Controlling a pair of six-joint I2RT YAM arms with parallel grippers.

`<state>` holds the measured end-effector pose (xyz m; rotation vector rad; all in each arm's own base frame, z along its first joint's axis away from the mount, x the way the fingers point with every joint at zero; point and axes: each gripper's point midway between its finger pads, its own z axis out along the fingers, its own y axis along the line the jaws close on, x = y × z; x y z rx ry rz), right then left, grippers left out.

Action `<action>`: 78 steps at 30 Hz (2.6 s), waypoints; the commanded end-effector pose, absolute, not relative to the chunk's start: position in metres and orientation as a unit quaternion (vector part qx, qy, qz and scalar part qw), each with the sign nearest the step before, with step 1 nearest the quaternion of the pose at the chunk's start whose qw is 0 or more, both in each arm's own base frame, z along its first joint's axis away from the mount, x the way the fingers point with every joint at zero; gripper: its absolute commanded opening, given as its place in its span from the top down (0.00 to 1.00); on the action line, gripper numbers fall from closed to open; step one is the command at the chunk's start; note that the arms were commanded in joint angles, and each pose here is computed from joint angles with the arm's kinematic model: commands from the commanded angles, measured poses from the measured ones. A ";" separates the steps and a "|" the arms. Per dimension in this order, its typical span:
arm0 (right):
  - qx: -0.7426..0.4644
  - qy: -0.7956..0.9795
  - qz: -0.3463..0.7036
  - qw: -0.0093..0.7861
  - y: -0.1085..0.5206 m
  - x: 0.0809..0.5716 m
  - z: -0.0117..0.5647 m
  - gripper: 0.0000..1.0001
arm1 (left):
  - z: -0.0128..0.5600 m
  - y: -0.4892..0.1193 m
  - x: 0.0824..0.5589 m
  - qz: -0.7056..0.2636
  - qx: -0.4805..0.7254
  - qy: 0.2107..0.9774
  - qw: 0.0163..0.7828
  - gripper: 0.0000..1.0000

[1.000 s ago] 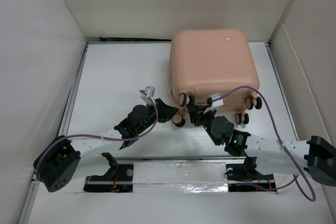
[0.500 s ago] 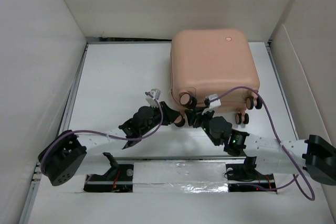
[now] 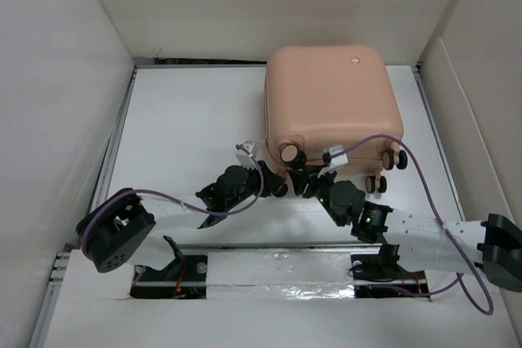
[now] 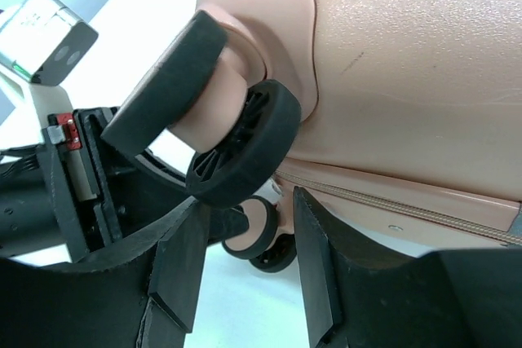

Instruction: Pack the luggage

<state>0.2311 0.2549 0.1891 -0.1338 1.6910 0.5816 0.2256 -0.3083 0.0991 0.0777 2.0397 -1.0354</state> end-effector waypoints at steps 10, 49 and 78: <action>-0.052 0.720 0.258 0.642 0.258 0.238 0.212 0.38 | 0.147 -0.337 0.245 -0.453 0.042 0.758 0.468 0.61; -0.071 0.699 0.290 0.650 0.274 0.246 0.238 0.30 | 0.166 -0.335 0.271 -0.310 -0.030 0.724 0.615 0.64; -0.038 0.688 0.291 0.663 0.274 0.269 0.248 0.85 | 0.168 -0.318 0.274 -0.311 0.000 0.697 0.646 1.00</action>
